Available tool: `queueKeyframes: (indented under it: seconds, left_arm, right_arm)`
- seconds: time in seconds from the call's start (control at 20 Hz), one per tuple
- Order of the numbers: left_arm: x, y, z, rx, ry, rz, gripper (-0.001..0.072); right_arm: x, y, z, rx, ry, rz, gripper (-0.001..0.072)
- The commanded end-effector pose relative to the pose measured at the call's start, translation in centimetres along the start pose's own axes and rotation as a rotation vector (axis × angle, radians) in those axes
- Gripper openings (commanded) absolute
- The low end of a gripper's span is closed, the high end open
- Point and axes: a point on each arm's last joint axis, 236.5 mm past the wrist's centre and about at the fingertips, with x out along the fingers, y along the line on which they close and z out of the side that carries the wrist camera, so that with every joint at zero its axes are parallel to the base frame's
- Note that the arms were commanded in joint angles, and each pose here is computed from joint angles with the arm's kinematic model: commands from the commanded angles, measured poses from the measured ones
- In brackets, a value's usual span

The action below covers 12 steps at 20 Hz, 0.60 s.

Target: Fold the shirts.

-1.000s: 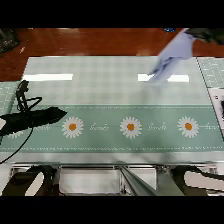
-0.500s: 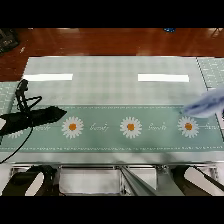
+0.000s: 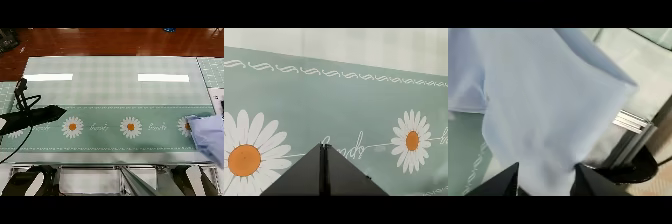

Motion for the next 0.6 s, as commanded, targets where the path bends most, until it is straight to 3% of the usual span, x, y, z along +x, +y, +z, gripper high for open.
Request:
queueKeyframes:
  seconds: [0.0,0.15,0.2,0.3,0.45,0.55]
  left_arm:
    - [0.4,0.3,-0.4,0.002,0.027,0.003,0.0018]
    - [0.7,1.5,1.6,0.027,0.014,0.033,0.0018]
    - [0.0,1.8,4.0,0.02,-0.02,0.044,0.0018]
    - [-2.3,1.3,10.0,0.027,-0.113,0.054,0.0018]
    - [-5.9,-4.6,18.1,0.156,-0.198,-0.013,0.0017]
    - [-5.8,-10.3,19.3,0.279,-0.174,-0.09,0.0016]
  right_arm:
    - [4.2,-2.8,-1.1,0.051,0.022,-0.104,0.0414]
    - [3.0,-0.3,2.4,0.04,-0.066,0.0,0.0394]
    - [1.7,1.6,4.3,0.04,-0.115,0.084,0.0321]
    - [-2.9,8.8,8.1,-0.023,-0.226,0.389,0.0041]
    - [-13.2,23.0,9.3,-0.334,-0.4,0.815,0.0028]
    - [-17.1,31.8,4.2,-0.626,-0.463,0.895,0.0028]
